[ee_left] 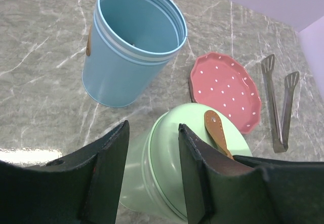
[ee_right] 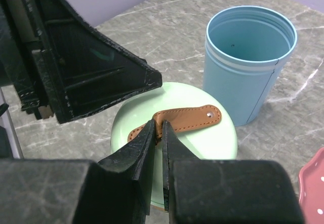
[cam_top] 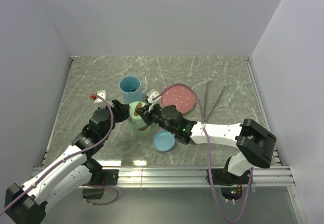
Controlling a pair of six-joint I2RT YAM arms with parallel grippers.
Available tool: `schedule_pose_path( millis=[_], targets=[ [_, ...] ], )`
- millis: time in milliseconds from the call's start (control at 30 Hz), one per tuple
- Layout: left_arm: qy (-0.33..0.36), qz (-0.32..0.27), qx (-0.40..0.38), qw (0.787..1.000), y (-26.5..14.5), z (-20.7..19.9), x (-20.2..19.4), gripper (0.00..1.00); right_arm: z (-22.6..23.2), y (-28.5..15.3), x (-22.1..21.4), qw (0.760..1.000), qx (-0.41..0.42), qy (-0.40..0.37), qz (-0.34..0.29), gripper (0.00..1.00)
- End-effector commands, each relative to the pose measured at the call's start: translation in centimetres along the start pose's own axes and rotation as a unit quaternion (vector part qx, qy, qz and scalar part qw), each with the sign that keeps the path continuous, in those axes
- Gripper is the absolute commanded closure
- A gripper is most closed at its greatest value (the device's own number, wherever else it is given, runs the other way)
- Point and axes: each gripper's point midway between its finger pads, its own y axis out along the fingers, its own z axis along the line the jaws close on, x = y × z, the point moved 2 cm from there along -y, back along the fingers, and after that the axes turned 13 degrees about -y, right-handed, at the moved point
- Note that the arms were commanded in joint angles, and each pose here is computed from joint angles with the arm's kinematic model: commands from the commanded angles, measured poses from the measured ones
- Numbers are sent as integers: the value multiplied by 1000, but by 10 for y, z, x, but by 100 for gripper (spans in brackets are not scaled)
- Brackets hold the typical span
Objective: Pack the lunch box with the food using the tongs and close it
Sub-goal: Put the lid back on the lunch box
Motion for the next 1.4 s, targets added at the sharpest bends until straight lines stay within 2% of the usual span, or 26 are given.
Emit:
schedule_pose_path(
  millis=[0, 300, 533, 1067, 1367],
  targets=[
    [-16, -18, -8, 1000, 1, -3, 6, 50, 2, -7, 28, 999, -4, -9, -54, 100],
    [-18, -15, -7, 1000, 3, 1, 0, 50, 13, -12, 23, 997, -1, -33, -65, 100],
    [-19, -14, -10, 1000, 4, 2, -3, 50, 17, -8, 9, 998, -15, -51, -45, 100],
    [-12, -4, -22, 1000, 8, -1, -9, 50, 17, -15, -22, 998, -56, -19, -33, 100],
    [-11, 3, -25, 1000, 12, 0, -15, 50, 22, -10, -37, 994, -85, -69, -7, 100]
  ],
)
